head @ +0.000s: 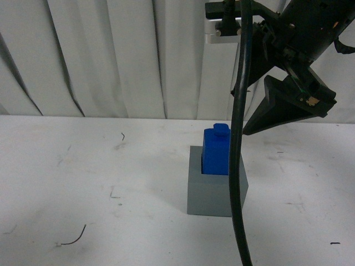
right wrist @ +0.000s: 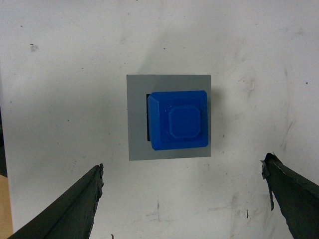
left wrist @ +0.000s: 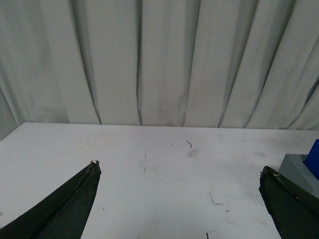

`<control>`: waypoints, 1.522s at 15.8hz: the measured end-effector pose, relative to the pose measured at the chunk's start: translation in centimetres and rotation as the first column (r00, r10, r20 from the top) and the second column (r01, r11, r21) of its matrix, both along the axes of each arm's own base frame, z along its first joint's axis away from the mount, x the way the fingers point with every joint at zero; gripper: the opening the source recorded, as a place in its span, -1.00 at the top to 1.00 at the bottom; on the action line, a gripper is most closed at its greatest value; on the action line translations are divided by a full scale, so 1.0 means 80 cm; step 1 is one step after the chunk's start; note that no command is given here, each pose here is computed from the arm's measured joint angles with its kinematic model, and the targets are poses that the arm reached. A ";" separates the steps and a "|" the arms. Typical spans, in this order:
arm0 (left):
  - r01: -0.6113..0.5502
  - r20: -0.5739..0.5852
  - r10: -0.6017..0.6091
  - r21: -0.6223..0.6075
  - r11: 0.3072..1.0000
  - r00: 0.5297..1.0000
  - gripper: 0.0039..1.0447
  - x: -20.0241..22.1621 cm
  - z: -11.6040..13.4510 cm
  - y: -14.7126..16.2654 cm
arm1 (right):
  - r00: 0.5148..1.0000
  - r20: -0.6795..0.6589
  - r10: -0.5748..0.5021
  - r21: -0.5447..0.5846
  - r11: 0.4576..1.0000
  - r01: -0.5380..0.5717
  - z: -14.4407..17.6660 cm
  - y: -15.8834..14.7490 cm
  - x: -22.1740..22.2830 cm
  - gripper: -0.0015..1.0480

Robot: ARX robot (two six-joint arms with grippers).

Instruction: Insert blue part into gray base

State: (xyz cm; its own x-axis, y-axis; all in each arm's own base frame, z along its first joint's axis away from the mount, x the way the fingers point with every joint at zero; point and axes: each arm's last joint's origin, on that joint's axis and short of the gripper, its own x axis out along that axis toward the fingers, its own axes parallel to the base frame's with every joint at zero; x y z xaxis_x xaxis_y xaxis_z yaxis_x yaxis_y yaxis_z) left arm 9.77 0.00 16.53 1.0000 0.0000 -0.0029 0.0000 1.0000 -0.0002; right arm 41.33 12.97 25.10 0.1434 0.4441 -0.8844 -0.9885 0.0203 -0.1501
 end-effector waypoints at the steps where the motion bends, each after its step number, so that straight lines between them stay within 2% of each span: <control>1: 0.000 0.000 0.000 0.000 1.000 1.000 -0.88 0.000 0.000 0.000 | 1.000 0.010 -0.004 0.003 1.000 0.004 0.004 -0.003 0.000 -0.88; 2: 0.000 0.000 0.000 0.000 1.000 1.000 -0.88 0.000 0.000 0.000 | 0.930 0.329 -0.163 0.010 0.986 0.169 0.001 -0.001 0.006 -0.72; 3: 0.000 0.000 0.000 0.000 1.000 1.000 -0.88 0.000 0.000 0.000 | 0.752 0.479 -0.452 0.137 0.885 0.445 -0.003 -0.016 -0.011 -0.51; 4: -0.002 0.000 0.002 0.000 1.000 1.000 -0.88 0.000 0.000 0.000 | 0.514 0.512 -0.688 0.360 0.716 0.599 -0.006 -0.036 -0.040 -0.30; 5: -0.002 0.000 0.002 0.000 1.000 1.000 -0.88 0.000 0.000 0.000 | 0.286 0.397 -0.872 0.619 0.485 0.618 -0.005 -0.060 -0.066 -0.09; 6: -0.001 0.000 0.001 0.000 1.000 1.000 -0.88 0.000 0.000 0.000 | 0.156 0.220 -0.963 0.802 0.270 0.533 -0.008 -0.084 -0.097 0.15; 7: 0.000 0.000 0.000 0.000 1.000 1.000 -0.88 0.000 0.000 0.000 | 0.119 0.112 -0.987 0.866 0.156 0.475 -0.019 -0.098 -0.125 0.36; 8: 0.000 0.000 0.000 0.000 1.000 1.000 -0.88 0.000 0.000 0.000 | 0.135 0.040 -0.990 0.887 0.097 0.451 -0.034 -0.105 -0.157 0.60; 9: -0.001 0.000 0.001 0.000 1.000 1.000 -0.88 0.000 0.000 0.000 | 0.154 -0.010 -0.988 0.875 0.065 0.480 -0.050 -0.117 -0.218 0.96; 13: 0.000 0.000 0.000 0.000 1.000 1.000 -0.88 0.000 0.000 0.000 | 0.130 -0.038 -0.991 0.859 0.034 0.512 -0.089 -0.151 -0.324 0.96; 14: 0.001 0.000 -0.001 0.000 1.000 1.000 -0.88 0.000 0.000 0.000 | 0.148 -0.038 -0.988 0.881 0.037 0.472 -0.084 -0.159 -0.332 0.96; 15: -0.001 0.000 0.001 0.000 1.000 1.000 -0.88 0.000 0.000 0.000 | 0.131 -0.034 -0.991 0.896 0.028 0.443 -0.079 -0.163 -0.336 0.96; 21: 0.000 0.000 0.000 0.000 1.000 1.000 -0.88 0.000 0.000 0.000 | 0.141 -0.034 -0.989 0.895 0.032 0.444 -0.103 -0.162 -0.362 0.96; 24: 0.000 0.000 0.000 0.000 1.000 1.000 -0.88 0.000 0.000 0.000 | 0.142 -0.032 -0.989 0.905 0.032 0.425 -0.100 -0.162 -0.368 0.96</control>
State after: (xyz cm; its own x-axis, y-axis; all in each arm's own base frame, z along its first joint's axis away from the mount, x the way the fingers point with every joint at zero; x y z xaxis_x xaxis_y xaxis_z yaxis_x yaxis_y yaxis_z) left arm 9.77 0.00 16.53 1.0000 0.0000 -0.0029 0.0000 1.0000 -0.0002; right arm 11.86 -0.01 17.13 0.9998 -0.0023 0.0212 0.0026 0.9999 -0.0143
